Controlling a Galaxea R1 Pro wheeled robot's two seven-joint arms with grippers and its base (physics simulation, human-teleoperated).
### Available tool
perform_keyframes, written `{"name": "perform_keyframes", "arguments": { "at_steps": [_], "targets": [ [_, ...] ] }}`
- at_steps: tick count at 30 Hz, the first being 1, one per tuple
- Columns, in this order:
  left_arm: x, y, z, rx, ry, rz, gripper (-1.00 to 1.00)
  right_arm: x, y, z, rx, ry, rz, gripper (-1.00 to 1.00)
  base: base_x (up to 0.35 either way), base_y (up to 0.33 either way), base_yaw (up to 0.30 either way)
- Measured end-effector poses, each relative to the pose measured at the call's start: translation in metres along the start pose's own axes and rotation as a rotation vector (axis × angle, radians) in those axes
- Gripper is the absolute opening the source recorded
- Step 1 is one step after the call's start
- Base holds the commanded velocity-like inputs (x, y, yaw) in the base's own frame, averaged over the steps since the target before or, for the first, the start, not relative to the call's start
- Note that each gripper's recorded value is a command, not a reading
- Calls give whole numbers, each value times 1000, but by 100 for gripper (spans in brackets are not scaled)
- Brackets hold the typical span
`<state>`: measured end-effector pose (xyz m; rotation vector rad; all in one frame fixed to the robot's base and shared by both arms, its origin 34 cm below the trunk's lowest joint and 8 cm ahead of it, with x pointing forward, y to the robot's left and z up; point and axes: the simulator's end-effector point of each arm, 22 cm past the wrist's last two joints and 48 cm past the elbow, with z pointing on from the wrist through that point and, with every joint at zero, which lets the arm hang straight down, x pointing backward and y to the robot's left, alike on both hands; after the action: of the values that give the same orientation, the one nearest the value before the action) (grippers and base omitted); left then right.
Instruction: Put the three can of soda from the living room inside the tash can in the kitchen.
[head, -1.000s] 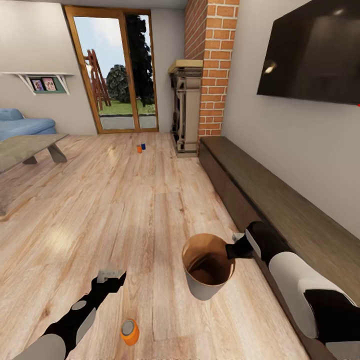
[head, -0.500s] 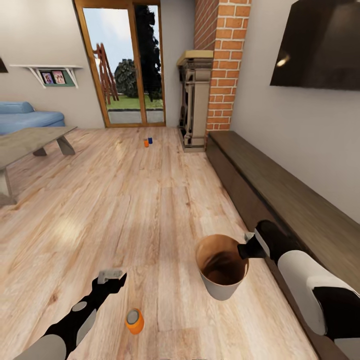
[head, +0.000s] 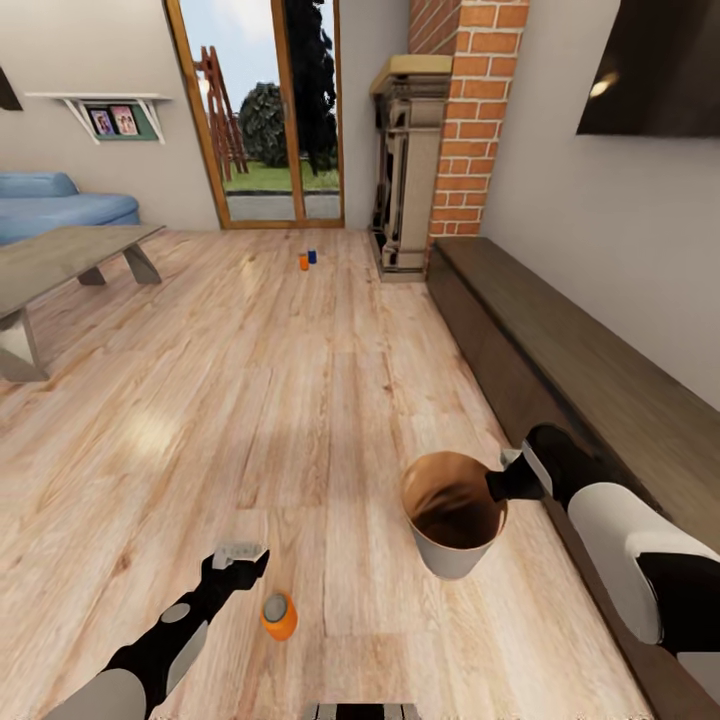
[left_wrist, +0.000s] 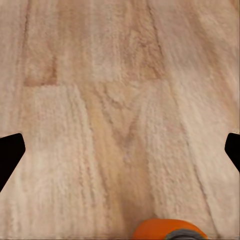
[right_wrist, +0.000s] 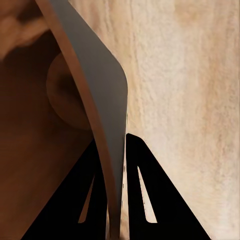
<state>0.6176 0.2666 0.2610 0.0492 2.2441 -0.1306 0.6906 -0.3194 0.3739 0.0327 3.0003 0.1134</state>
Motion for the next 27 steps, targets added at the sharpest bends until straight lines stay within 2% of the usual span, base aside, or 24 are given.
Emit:
{"name": "perform_keyframes", "arguments": {
  "at_steps": [5, 8, 19, 27],
  "targets": [
    [12, -4, 3, 9, 22, 7, 100, 2, -3, 10, 14, 16, -9, -100, 0, 0, 97],
    [15, -5, 4, 11, 26, 7, 100, 2, 0, 12, 1, 18, 0, -100, 27, 0, 92],
    [22, -5, 5, 14, 39, 9, 100, 3, 0, 18, 1, 25, -3, -100, 140, 0, 46],
    [24, -15, 5, 40, 47, 45, 100, 3, 0, 18, 1, 24, -3, -100, 7, -28, 2]
  ]
}}
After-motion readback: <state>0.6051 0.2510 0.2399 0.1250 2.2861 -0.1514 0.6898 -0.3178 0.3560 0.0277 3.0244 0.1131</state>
